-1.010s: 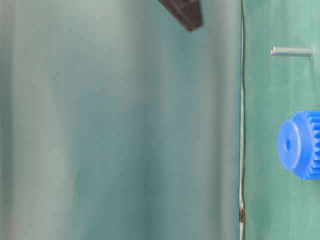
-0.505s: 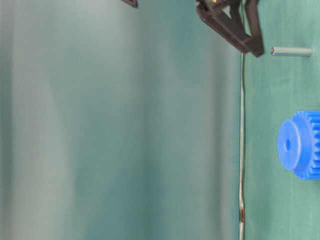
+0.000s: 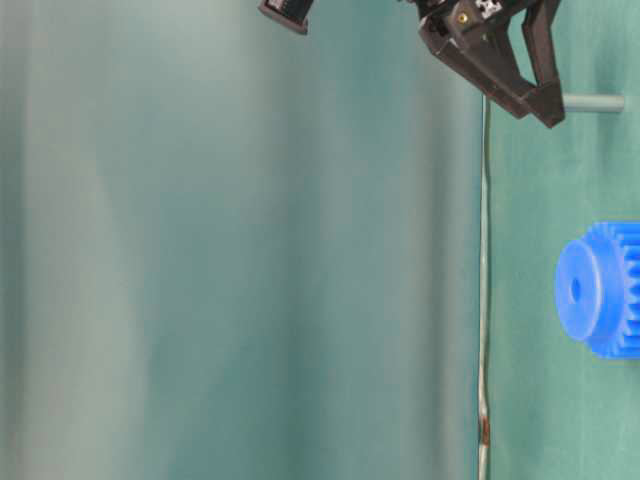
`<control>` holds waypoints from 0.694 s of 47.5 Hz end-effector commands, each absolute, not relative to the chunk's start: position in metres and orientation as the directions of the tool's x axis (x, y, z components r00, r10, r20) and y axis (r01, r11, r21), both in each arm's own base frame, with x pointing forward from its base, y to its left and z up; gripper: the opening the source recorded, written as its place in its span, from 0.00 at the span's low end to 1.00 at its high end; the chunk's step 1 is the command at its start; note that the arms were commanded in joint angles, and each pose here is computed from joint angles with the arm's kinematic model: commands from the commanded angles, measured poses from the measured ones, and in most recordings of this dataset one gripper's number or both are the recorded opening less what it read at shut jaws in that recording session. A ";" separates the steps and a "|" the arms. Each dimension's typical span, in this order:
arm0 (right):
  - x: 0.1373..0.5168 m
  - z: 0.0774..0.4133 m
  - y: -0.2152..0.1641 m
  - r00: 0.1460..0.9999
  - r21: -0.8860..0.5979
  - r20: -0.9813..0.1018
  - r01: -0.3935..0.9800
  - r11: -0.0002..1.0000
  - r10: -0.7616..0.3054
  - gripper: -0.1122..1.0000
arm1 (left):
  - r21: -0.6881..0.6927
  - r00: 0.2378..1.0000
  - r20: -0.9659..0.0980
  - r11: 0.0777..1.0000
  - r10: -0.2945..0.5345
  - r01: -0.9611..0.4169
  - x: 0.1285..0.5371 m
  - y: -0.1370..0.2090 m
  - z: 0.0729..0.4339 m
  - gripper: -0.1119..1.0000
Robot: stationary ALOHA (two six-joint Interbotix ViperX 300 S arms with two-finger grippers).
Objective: Insert the shaft placed at a random location into the center hole of the medium gear at another random location.
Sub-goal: 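Lower the right gripper around the shaft and close on it, then lift the gripped shaft upright off the table with the right gripper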
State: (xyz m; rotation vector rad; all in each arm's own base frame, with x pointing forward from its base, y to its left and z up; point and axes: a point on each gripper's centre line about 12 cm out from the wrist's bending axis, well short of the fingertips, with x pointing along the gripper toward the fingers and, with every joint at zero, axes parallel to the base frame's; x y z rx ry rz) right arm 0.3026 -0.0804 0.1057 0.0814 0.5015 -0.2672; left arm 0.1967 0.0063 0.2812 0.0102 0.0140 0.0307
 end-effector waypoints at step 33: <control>0.307 0.108 -0.083 0.851 0.012 -0.467 0.277 0.961 -0.240 0.22 | 0.009 0.999 0.014 0.999 0.033 -0.034 0.199 0.007 0.292 0.10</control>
